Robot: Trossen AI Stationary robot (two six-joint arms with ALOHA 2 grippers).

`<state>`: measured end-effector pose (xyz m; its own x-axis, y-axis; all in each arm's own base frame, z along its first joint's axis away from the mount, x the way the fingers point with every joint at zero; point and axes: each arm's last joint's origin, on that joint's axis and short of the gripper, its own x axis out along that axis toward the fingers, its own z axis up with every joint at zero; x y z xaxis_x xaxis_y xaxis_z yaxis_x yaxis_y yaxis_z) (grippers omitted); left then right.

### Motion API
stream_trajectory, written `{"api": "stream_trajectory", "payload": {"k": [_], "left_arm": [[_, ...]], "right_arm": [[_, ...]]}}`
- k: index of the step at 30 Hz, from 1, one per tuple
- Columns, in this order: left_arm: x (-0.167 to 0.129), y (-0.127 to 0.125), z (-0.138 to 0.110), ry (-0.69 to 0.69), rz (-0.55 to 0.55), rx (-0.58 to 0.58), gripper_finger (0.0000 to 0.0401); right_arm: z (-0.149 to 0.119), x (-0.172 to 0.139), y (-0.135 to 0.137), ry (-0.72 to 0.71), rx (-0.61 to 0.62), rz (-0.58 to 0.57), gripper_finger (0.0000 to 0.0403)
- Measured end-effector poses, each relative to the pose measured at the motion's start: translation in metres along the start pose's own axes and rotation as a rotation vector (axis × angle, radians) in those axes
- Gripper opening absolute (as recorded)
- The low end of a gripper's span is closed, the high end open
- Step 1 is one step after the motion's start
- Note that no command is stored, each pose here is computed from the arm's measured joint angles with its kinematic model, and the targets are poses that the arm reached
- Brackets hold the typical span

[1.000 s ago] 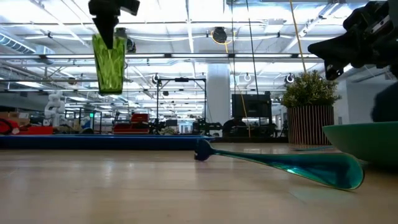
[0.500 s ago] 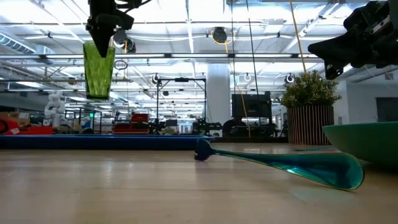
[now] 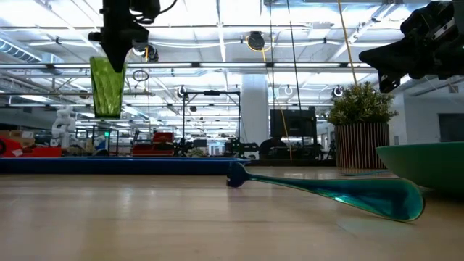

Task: Pick and place plate/cup/fork/spoon on tray
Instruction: Put the green glass on the top left of the blue serving tray

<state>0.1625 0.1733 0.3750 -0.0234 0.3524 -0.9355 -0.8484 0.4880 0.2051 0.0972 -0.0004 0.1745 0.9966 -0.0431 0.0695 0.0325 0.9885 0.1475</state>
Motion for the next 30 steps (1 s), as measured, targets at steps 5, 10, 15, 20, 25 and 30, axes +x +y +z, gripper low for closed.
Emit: {"api": "stream_trajectory", "payload": {"k": [5,10,15,20,25,30], "left_arm": [[0.003,0.01,0.003,-0.006,0.009,-0.097,0.0008],[0.017,0.009,0.005,-0.006,0.005,-0.124,0.001],[0.052,0.0,0.001,0.038,-0.003,-0.088,0.0008],[0.08,-0.001,-0.003,0.061,-0.035,-0.077,0.0011],[0.1,0.007,-0.008,0.089,-0.041,-0.101,0.001],[0.11,0.015,-0.01,0.101,-0.057,-0.114,0.001]], "right_arm": [[0.0,0.0,0.0,0.0,0.0,0.0,0.0],[0.0,0.0,0.0,0.0,0.0,0.001,0.0],[0.0,0.0,0.0,0.0,0.0,0.0,0.0],[0.0,0.0,0.0,0.0,0.0,0.0,0.0],[0.0,0.0,0.0,0.0,0.0,0.0,0.0],[0.0,0.0,0.0,0.0,0.0,0.0,0.0]]}}
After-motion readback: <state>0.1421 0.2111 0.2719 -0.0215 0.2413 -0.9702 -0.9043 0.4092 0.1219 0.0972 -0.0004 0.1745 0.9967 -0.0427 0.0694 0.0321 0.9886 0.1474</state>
